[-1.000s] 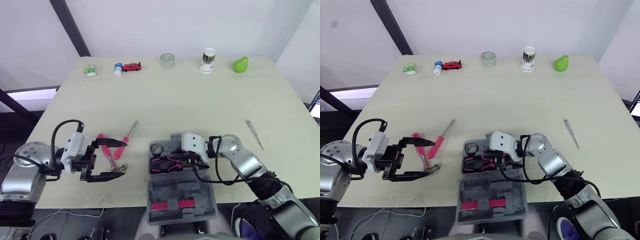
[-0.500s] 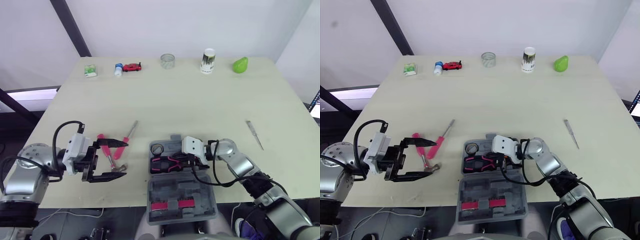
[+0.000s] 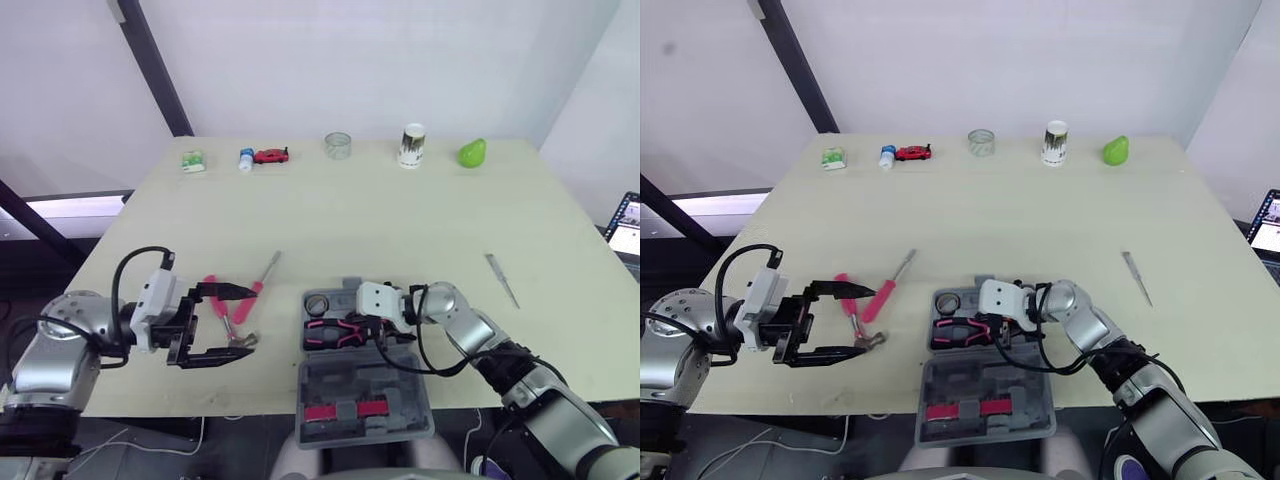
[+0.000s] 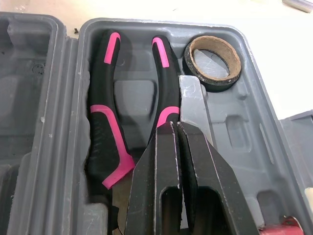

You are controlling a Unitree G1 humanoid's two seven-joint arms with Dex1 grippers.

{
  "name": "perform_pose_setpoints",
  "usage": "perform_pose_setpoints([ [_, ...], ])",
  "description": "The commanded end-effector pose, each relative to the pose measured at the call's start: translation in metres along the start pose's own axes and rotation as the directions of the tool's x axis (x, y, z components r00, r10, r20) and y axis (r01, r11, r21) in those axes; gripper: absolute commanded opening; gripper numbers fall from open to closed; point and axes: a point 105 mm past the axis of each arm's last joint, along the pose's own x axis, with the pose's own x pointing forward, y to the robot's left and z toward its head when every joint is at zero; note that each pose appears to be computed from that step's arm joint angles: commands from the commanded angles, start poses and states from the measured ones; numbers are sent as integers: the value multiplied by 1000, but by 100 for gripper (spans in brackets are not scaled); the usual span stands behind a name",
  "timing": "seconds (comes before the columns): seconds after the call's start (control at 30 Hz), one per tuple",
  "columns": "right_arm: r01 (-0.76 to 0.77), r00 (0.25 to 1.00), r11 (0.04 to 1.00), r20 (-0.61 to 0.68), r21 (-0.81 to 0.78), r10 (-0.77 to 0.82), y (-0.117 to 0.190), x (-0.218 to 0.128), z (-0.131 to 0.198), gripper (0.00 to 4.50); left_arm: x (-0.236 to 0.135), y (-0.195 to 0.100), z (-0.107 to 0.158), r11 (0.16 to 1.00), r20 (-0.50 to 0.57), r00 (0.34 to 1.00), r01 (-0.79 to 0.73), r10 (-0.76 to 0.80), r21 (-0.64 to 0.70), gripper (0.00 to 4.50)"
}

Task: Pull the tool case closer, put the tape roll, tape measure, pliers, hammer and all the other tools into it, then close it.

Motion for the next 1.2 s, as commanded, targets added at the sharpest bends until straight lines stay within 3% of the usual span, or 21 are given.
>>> perform_pose_setpoints([
  [0.03,6,986,996,-169,92,10,22,-2,-59,14,3,1,7,1000,24,1000,-1,0,30,450],
  [0.17,162,983,984,79,75,-167,-8,-14,-11,14,-1,6,12,997,78,994,-77,76,6,450],
  [0.27,268,926,961,255,69,-277,-23,-39,21,14,-13,11,15,987,105,982,-157,158,-23,450],
  [0.4,368,831,915,384,163,-402,-30,-83,42,14,-33,13,9,952,113,947,-291,301,-95,450],
  [0.6,574,693,735,263,362,-671,-19,-171,-2,14,-76,5,-20,813,40,828,-537,559,-225,450],
  [0.67,605,680,701,213,377,-702,-3,-194,-20,14,-89,0,-30,767,7,791,-592,612,-249,450],
  [0.77,700,621,572,31,427,-783,37,-243,-67,14,-117,-12,-54,635,-63,679,-712,731,-300,450],
  [0.93,809,451,326,-160,489,-878,96,-305,-109,232,-149,-46,-91,471,-216,545,-825,810,-313,450],
  [0.97,823,418,279,-193,495,-888,106,-314,-116,296,-154,-51,-96,452,-233,531,-834,815,-317,450],
  [1.03,840,383,216,-260,498,-887,127,-328,-129,364,-161,-61,-104,418,-270,505,-850,820,-321,450],
  [1.13,851,363,171,-320,497,-875,146,-338,-141,447,-166,-72,-113,405,-308,501,-854,809,-325,450],
  [1.2,851,366,171,-327,496,-871,148,-339,-144,447,-166,-74,-115,412,-312,507,-852,803,-324,450],
])
